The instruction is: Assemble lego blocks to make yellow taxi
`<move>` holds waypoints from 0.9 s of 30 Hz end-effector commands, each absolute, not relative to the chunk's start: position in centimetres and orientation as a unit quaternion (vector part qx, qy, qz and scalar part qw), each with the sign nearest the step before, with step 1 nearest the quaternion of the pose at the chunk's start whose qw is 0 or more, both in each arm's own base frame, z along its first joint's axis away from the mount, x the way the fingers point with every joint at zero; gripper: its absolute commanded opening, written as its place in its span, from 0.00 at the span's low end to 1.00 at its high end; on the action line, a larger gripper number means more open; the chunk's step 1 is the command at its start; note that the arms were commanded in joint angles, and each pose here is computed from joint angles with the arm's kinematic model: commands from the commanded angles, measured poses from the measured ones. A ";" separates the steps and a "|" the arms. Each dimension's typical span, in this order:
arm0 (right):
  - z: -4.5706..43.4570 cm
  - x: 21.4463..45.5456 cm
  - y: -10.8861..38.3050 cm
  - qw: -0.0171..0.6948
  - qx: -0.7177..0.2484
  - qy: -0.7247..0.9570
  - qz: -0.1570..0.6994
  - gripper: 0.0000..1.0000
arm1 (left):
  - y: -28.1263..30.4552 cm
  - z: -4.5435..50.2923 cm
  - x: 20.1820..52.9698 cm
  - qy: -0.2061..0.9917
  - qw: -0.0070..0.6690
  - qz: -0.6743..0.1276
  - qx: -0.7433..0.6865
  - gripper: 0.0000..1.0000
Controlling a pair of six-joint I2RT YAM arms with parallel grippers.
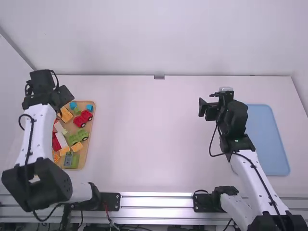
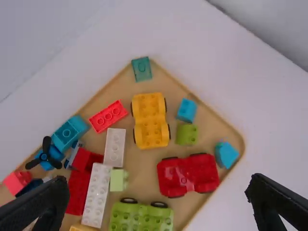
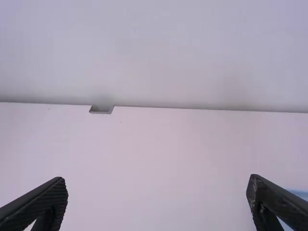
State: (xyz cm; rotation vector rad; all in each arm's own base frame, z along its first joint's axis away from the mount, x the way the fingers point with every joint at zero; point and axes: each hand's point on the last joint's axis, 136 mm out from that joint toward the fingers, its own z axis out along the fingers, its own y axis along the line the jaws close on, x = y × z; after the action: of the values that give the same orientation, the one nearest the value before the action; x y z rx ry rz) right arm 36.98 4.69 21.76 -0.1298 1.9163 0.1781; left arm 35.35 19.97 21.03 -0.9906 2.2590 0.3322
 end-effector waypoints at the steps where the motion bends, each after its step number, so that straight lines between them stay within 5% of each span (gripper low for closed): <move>1: 23.5 37.5 4.9 0.584 -0.058 0.806 0.079 0.98 | 21.0 19.4 36.8 0.867 0.294 0.085 -0.394 0.99; 10: 23.5 37.5 5.0 0.584 -0.058 0.806 0.080 0.98 | 25.8 13.3 37.5 0.870 0.188 0.055 -0.453 0.99; 27: 23.5 37.3 5.8 0.580 -0.062 0.805 0.107 0.98 | 26.7 3.3 39.6 0.894 0.128 0.014 -0.430 0.99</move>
State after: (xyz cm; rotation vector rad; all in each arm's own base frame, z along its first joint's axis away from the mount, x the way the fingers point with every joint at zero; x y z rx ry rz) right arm 36.82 5.48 21.81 -0.1359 1.9171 0.2410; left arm 39.45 26.33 3.49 -1.2404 2.6013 0.0183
